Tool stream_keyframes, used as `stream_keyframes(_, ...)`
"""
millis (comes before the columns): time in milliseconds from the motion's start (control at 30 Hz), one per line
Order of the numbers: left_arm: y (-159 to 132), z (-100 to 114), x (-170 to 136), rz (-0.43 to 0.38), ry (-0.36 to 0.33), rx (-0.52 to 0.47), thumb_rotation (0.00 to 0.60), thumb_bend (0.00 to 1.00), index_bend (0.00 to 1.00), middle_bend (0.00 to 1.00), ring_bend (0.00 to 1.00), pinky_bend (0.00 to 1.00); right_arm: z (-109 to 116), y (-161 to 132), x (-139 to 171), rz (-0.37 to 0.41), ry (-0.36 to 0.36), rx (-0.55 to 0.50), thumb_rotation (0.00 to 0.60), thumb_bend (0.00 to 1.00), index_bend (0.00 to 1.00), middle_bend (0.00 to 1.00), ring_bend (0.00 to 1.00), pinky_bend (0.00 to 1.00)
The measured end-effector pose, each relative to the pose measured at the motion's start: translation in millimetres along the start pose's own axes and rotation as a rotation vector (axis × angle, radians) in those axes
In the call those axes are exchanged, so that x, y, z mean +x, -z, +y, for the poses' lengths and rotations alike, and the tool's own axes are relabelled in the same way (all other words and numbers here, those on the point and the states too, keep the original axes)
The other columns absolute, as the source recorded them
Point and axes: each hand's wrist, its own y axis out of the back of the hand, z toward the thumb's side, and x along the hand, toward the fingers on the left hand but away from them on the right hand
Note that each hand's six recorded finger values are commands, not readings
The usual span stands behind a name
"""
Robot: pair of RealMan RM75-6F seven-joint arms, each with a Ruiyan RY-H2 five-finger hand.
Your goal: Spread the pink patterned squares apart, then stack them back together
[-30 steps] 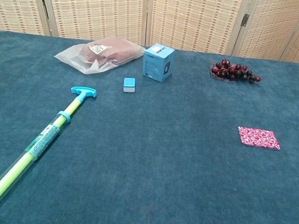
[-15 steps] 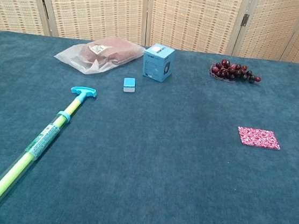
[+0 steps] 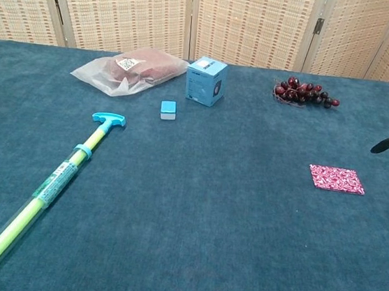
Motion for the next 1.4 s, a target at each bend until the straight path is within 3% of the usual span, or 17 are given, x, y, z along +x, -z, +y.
stream_keyframes(267, 1.0, -0.8, -0.1, -0.001, 0.004, 0.001, 0.6, 0.26, 0.19, 0.05, 0.05, 0.13, -11.8, -8.5, -29.4, 0.001, -0.076, -0.011, 0.6, 0.74, 0.12, 0.97, 1.0, 1.0)
stream_keyframes(567, 4.0, -2.1, -1.4, 0.008, 0.008, 0.001, 0.6, 0.26, 0.19, 0.05, 0.05, 0.13, -18.1, -15.2, -45.8, 0.006, -0.113, -0.001, 0.6, 0.71, 0.12, 0.97, 1.0, 1.0)
stream_keyframes(733, 4.5, -2.1, -1.2, 0.01, 0.009, 0.002, 0.6, 0.26, 0.19, 0.05, 0.05, 0.13, -19.2, -15.9, -45.7, 0.005, -0.117, -0.008, 0.6, 0.39, 0.12, 0.97, 1.0, 1.0)
stream_keyframes(833, 4.1, -3.0, -0.9, 0.009, 0.012, 0.001, 0.6, 0.26, 0.19, 0.05, 0.05, 0.13, -19.2, -15.9, -44.5, 0.005, -0.117, -0.022, 0.6, 0.31, 0.12, 0.97, 1.0, 1.0)
stream_keyframes(1000, 3.5, -4.6, -0.6, 0.007, 0.016, 0.001, 0.6, 0.26, 0.19, 0.05, 0.05, 0.13, -20.8, -12.0, -45.7, -0.004, -0.125, -0.017, 0.6, 0.32, 0.12, 0.97, 1.0, 1.0)
stream_keyframes(1400, 7.3, -4.1, -2.6, 0.018, 0.013, 0.001, 0.6, 0.26, 0.19, 0.05, 0.05, 0.13, -24.8, -15.1, -55.9, -0.003, -0.158, -0.006, 0.6, 0.47, 0.12, 0.97, 1.0, 1.0)
